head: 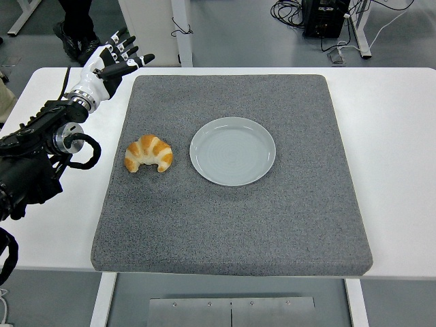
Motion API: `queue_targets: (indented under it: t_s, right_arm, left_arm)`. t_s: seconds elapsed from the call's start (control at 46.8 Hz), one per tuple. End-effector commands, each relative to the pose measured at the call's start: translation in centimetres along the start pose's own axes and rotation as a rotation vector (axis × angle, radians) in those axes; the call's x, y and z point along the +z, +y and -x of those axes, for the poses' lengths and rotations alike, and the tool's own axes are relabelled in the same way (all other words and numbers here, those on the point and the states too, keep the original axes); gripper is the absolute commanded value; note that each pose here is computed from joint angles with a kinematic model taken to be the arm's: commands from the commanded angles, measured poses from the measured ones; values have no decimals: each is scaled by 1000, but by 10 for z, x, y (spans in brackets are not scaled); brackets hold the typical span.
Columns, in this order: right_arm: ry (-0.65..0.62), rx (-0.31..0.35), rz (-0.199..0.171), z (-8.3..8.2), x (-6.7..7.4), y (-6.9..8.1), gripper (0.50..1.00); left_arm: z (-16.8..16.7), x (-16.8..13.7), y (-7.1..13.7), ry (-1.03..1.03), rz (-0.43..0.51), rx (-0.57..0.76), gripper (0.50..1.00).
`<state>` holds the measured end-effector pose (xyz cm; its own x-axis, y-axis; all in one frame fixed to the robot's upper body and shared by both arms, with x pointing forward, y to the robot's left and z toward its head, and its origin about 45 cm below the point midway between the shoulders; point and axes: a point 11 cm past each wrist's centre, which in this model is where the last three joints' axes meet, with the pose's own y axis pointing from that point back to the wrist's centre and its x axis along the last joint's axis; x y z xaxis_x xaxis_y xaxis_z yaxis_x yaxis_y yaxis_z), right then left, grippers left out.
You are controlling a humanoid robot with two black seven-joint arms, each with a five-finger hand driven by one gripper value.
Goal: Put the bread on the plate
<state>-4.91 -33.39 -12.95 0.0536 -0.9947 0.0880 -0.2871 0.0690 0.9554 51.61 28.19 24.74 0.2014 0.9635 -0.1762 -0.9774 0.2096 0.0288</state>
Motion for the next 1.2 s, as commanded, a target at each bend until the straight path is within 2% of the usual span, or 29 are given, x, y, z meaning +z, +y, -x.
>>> queue_targets:
  t_s: [0.0,0.321,0.705,0.94,1.175]
  right_arm:
    - [0,0,0,0,0,0,1000]
    - [0,0,0,0,0,0,1000]
    - [0,0,0,0,0,0,1000]
    - [1,-1,-1,0,0,0,1000]
    - [0,0,0,0,0,0,1000]
  left_arm:
    - [0,1,3,-1,0,-18,978]
    - [6,7,20,-31,-8,-116,978]
    - [2,13,44,-296,-79,-253,978]
    - [6,25,58,-399,-80,-326,977]
    - [17,19,73,-635,-119,-440,961]
